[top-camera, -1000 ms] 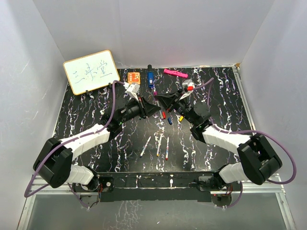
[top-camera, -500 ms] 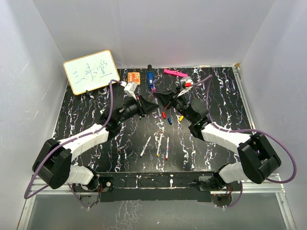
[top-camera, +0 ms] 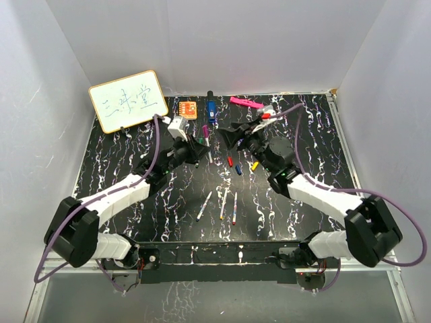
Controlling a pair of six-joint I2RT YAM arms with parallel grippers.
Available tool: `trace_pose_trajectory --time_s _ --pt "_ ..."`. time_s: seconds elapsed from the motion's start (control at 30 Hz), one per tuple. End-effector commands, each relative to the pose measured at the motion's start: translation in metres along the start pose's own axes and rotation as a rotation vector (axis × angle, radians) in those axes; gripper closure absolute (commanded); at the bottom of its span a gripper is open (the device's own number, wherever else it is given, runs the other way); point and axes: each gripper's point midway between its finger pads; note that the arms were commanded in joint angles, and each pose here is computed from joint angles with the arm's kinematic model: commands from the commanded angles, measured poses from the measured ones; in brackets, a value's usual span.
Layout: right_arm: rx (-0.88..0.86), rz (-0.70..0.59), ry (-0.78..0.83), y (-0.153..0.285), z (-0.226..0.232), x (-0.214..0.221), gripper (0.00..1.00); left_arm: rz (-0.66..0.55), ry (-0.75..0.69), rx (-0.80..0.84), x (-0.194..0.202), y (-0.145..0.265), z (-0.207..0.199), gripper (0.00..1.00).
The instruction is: Insert the pens into the pen caps
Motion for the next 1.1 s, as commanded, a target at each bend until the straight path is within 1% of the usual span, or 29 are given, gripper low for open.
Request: trace_pose_trajectory --time_s 0.0,0.07,0.1,0.17,0.2,0.33,0.47,0.57,0.73,0.8,1.07 --pt "0.045 -0.216 0.024 0.015 0.007 -0.066 0.36 0.081 -0.054 -0.132 0.02 -0.003 0.037 1.0" --pt "0.092 -0.25 0.006 0.023 -0.001 -0.072 0.29 0.098 -0.088 -0.175 0.019 -0.006 0.049 1.0" --pt "0.115 -0.262 -0.003 0.026 -0.005 -0.074 0.23 0.113 -0.105 -0.198 0.02 -0.009 0.056 1.0" --pt "0.163 -0.276 -0.019 0.03 -0.014 -0.075 0.05 0.135 -0.13 -0.24 0.018 -0.013 0.07 1.0" --pt "0.179 -0.279 -0.023 0.031 -0.017 -0.075 0.02 0.147 -0.141 -0.253 0.018 -0.015 0.075 1.0" --pt "0.213 -0.271 -0.039 0.03 -0.025 -0.071 0.02 0.178 -0.154 -0.301 0.014 -0.02 0.1 1.0" --pt "0.264 -0.278 -0.054 0.031 -0.038 -0.066 0.02 0.219 -0.113 -0.328 0.017 -0.024 0.127 1.0" --pt "0.301 -0.279 -0.087 0.03 -0.05 -0.062 0.02 0.275 -0.084 -0.347 0.027 -0.029 0.147 1.0" --pt "0.331 -0.197 -0.09 0.021 -0.059 -0.051 0.02 0.413 -0.04 -0.391 0.055 -0.035 0.17 1.0" --pt "0.339 -0.187 -0.082 0.022 -0.062 -0.048 0.02 0.463 -0.028 -0.399 0.066 -0.037 0.175 1.0" --pt "0.348 -0.17 -0.071 0.022 -0.066 -0.042 0.02 0.576 -0.004 -0.394 0.087 -0.041 0.18 1.0"
Point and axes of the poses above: each gripper's point midway between its finger pads, its own y axis back along the fingers, its own z axis along the line the jaws close on, x = y × z, and after that the axes turned 9 degrees about -y, right-handed
